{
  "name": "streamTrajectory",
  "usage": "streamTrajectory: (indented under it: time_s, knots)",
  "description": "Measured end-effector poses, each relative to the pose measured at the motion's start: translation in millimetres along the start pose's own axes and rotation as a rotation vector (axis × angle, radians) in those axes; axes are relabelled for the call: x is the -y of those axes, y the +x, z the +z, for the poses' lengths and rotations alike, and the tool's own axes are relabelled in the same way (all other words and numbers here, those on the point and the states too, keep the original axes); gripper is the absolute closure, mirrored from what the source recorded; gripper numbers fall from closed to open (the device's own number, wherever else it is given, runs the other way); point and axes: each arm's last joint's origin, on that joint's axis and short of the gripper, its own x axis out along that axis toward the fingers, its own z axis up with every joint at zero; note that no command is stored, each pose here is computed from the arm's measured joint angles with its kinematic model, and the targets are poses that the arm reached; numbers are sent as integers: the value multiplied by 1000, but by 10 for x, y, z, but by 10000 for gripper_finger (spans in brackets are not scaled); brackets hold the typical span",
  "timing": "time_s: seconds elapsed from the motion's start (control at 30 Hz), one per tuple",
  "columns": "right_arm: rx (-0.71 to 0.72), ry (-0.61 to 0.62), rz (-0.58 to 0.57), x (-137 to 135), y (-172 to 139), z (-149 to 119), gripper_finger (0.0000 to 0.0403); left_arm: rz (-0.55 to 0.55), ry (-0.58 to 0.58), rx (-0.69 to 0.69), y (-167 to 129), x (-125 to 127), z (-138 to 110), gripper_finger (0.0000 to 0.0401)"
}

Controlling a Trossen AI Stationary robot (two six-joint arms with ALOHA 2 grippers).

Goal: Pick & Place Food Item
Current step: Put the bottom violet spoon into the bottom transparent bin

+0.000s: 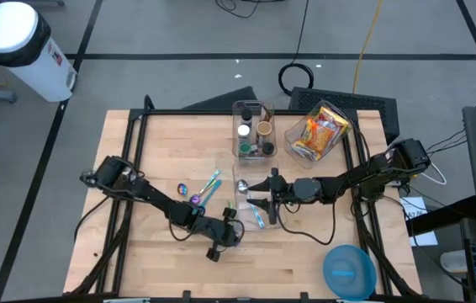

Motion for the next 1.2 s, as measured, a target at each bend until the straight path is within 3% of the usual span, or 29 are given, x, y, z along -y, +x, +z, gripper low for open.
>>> streamTrajectory:
  time_s: [0.4,0.6,0.7,0.8,1.0,1.1,1.2]
  knots:
    - [-12,-1,23,-7,0,-7,206,-4,-97,-220,-223,96,-80,385]
    - [-12,-1,23,-6,0,-7,206,154,-47,-318,-548,164,-43,393]
    - [-12,-1,23,-6,0,-7,206,269,-26,-261,-714,158,76,383]
    - [-11,-1,23,-7,0,-6,206,295,-43,-207,-856,153,180,383]
    - [-12,3,22,-6,0,-7,206,334,-361,-147,-931,106,217,360]
    - [-12,3,23,-6,0,-7,206,394,-621,-170,-903,20,136,318]
    - [-12,8,23,-6,0,-7,206,450,-782,-239,-906,-49,33,266]
